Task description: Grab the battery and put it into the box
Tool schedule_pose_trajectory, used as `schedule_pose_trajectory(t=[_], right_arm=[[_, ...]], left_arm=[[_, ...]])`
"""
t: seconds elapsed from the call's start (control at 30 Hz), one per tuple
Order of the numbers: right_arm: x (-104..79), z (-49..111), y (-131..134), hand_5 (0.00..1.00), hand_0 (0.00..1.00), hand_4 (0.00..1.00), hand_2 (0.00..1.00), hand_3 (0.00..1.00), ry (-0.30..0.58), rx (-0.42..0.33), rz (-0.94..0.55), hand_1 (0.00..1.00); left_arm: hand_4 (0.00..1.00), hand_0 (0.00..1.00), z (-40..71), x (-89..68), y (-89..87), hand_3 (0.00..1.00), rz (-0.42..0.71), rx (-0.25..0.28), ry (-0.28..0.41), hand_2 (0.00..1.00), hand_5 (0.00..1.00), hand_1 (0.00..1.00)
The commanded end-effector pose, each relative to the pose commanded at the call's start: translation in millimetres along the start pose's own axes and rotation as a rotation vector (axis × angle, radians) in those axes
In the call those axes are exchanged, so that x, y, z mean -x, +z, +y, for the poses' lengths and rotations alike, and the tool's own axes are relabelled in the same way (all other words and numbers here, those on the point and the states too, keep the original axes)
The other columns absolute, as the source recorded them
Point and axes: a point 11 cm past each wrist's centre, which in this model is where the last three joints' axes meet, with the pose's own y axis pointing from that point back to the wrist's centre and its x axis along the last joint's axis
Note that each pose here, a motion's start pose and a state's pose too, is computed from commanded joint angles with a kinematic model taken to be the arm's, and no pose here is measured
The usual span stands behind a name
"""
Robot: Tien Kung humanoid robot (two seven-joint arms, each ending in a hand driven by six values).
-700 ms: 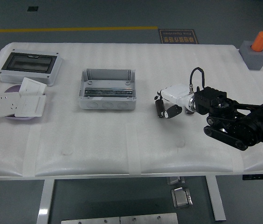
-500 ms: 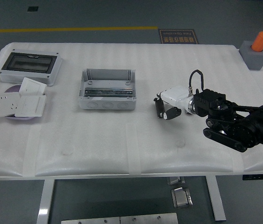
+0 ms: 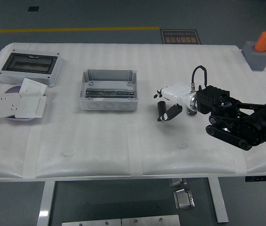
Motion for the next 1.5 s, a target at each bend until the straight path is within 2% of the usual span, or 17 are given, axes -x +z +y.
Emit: schedule_pose_trajectory(t=[0.13, 0.6, 0.93, 0.97, 1.13, 1.17, 1.33, 1.37, 1.5], right_arm=[[-1.1, -0.4, 0, 0.442, 0.466, 0.951, 0.789, 0.821, 0.004, -0.001, -0.002, 0.662], [15.3, -1.8, 7, 0.478, 0.475, 0.966, 0.792, 0.825, -0.021, 0.017, 0.011, 0.665], [18.6, -1.6, 6, 0.477, 0.475, 0.965, 0.79, 0.824, 0.001, 0.017, 0.011, 0.663], [18.6, -1.6, 6, 0.477, 0.444, 0.929, 0.759, 0.794, 0.005, 0.016, 0.012, 0.647], [17.8, -1.6, 4, 0.477, 0.444, 0.929, 0.759, 0.794, 0.024, 0.006, 0.018, 0.647], [17.8, -1.6, 4, 0.426, 0.423, 0.82, 0.735, 0.753, 0.027, 0.004, 0.019, 0.635], [19.4, -1.4, 3, 0.426, 0.423, 0.82, 0.735, 0.753, 0.036, -0.004, 0.026, 0.635], [19.9, -1.3, 3, 0.391, 0.38, 0.647, 0.685, 0.672, 0.037, -0.004, 0.027, 0.597], [23.1, -1.4, 4, 0.391, 0.38, 0.647, 0.685, 0.672, 0.035, -0.002, 0.022, 0.597]], left_arm=[[0.501, 0.594, 0.0, 0.3, -0.3, 0.612, -0.001, 0.0, 0.0, 0.482, 0.387, 0.618], [0.48, 0.593, 0.0, -1.0, -0.3, 0.608, 0.0, 0.003, 0.003, 0.474, 0.385, 0.617], [0.458, 0.593, 0.1, 0.1, 2.3, 0.608, 0.002, 0.016, 0.002, 0.474, 0.375, 0.617], [0.46, 0.593, 0.1, 0.2, 2.7, 0.609, 0.002, 0.017, 0.002, 0.473, 0.377, 0.617], [0.46, 0.593, 0.2, 0.7, 4.2, 0.609, 0.001, 0.025, 0.003, 0.473, 0.377, 0.617], [0.467, 0.593, 0.2, 0.7, 4.5, 0.611, 0.002, 0.027, 0.003, 0.471, 0.376, 0.617], [0.467, 0.593, 0.3, 1.2, 5.8, 0.611, 0.001, 0.034, 0.003, 0.471, 0.376, 0.617], [0.48, 0.593, 0.3, 1.3, 5.9, 0.612, 0.0, 0.034, 0.003, 0.473, 0.383, 0.617], [0.48, 0.593, 0.3, 1.6, 6.2, 0.612, -0.002, 0.037, 0.002, 0.473, 0.383, 0.617]])
